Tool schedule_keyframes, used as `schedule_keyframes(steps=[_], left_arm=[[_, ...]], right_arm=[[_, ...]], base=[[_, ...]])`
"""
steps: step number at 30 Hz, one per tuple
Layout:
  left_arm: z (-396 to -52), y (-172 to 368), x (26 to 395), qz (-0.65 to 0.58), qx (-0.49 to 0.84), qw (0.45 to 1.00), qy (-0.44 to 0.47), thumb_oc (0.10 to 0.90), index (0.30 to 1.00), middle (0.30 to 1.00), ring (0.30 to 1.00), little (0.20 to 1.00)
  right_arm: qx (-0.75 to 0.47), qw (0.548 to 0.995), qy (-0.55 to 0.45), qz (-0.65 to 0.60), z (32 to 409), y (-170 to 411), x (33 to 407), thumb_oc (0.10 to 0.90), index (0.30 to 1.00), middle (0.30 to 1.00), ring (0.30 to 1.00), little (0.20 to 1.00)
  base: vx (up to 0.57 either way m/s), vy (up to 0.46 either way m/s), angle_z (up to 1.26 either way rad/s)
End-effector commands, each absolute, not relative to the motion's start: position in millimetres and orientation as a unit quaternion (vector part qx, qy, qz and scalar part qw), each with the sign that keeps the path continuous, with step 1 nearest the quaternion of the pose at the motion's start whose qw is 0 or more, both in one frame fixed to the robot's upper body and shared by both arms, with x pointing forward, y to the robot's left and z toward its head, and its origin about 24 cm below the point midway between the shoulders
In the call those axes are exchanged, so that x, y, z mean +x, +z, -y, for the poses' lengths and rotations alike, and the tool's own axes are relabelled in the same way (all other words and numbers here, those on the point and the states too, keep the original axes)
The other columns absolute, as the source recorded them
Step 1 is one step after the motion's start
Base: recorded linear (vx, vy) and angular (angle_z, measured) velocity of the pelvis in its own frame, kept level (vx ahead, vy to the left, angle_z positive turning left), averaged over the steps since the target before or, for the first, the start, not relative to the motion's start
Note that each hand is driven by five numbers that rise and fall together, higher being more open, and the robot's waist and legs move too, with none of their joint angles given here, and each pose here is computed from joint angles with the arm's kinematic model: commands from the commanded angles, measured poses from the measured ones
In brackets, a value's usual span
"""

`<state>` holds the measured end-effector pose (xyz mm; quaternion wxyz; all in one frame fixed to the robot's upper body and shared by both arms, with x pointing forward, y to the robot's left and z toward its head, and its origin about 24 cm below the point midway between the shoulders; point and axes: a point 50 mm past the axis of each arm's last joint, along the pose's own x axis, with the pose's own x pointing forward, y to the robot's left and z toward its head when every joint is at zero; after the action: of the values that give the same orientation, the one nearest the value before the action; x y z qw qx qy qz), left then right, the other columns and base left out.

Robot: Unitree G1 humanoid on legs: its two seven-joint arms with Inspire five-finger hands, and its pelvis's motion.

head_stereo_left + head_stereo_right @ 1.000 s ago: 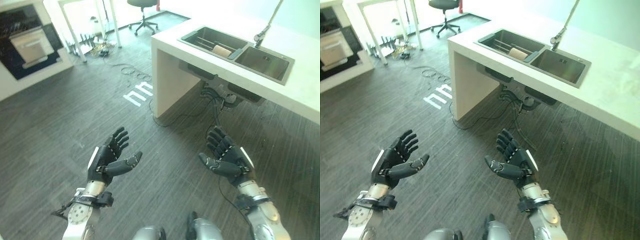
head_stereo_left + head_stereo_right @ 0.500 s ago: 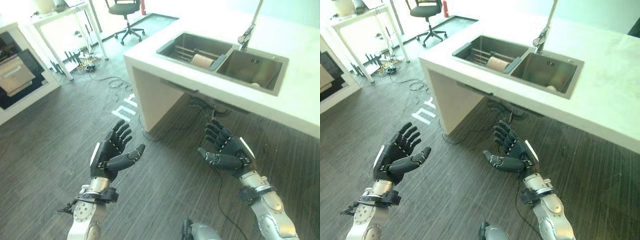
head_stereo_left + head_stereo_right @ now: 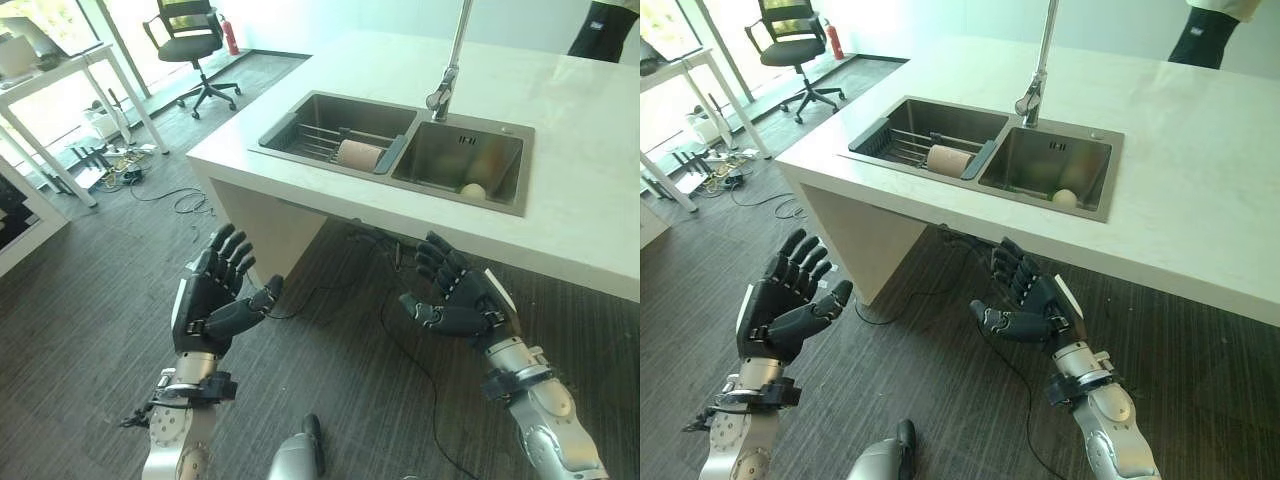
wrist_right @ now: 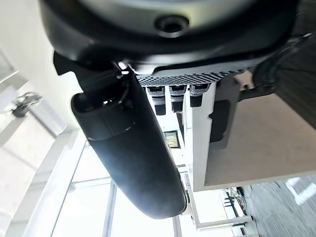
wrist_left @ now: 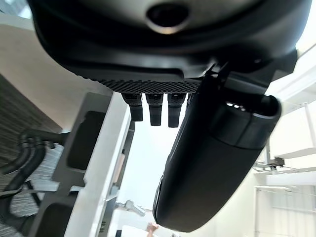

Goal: Place the dishes in the dishwasher.

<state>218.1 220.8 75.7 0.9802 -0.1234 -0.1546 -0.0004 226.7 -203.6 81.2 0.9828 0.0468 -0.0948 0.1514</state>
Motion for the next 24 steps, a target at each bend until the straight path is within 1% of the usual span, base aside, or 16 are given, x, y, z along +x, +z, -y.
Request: schedule_keyframes(steps=[1,6,7,9,12,15,18,21,24], left_arm=[[-227.7,129.2,217.9,0.296,-0.067,0.953,-0.009,0.800,0.900,0.900,0.900,0.900],[-226.4,143.0,222.6,0.322,-0.048,0.945,-0.027,0.800,0.900,0.900,0.900,0.900],[-223.0,147.0,222.5,0.329,-0.050,0.942,-0.049,0.800,0.900,0.900,0.900,0.900],[-216.8,152.2,219.9,0.343,-0.040,0.936,-0.067,0.800,0.900,0.900,0.900,0.900],[-212.3,157.1,219.8,0.352,-0.024,0.934,-0.066,0.800,0.900,0.900,0.900,0.900],[-215.2,162.4,221.4,0.352,-0.031,0.932,-0.079,0.800,0.900,0.900,0.900,0.900],[-215.1,164.5,213.0,0.358,-0.002,0.930,-0.085,0.800,0.900,0.900,0.900,0.900],[-212.4,165.4,211.7,0.359,-0.002,0.929,-0.090,0.800,0.900,0.900,0.900,0.900],[-208.6,167.1,211.9,0.362,-0.003,0.928,-0.084,0.800,0.900,0.900,0.900,0.900]], right_arm=[[0.040,0.956,0.144,0.251,200.0,134.4,229.8,0.800,0.900,0.900,0.900,0.900],[0.060,0.960,0.109,0.250,201.0,132.2,231.7,0.800,0.900,0.900,0.900,0.900],[0.056,0.964,0.098,0.240,199.9,127.4,230.9,0.800,0.900,0.900,0.900,0.900],[0.052,0.965,0.099,0.238,197.8,124.7,228.0,0.800,0.900,0.900,0.900,0.900],[0.050,0.964,0.108,0.238,195.0,124.4,231.4,0.800,0.900,0.900,0.900,0.900],[0.057,0.963,0.109,0.238,201.0,128.1,230.3,0.800,0.900,0.900,0.900,0.900],[0.068,0.962,0.101,0.244,211.2,128.3,225.3,0.800,0.900,0.900,0.900,0.900],[0.074,0.960,0.091,0.253,210.8,130.7,225.5,0.800,0.900,0.900,0.900,0.900],[0.072,0.960,0.086,0.258,207.3,135.3,227.8,0.800,0.900,0.900,0.900,0.900]], base=[[0.29,0.252,0.27],[0.29,0.271,0.42],[0.28,0.325,0.46],[0.21,0.308,0.54],[0.14,0.150,0.39],[0.18,-0.071,0.07],[0.30,-0.287,-0.37],[0.22,-0.172,-0.10],[0.33,-0.320,0.10]])
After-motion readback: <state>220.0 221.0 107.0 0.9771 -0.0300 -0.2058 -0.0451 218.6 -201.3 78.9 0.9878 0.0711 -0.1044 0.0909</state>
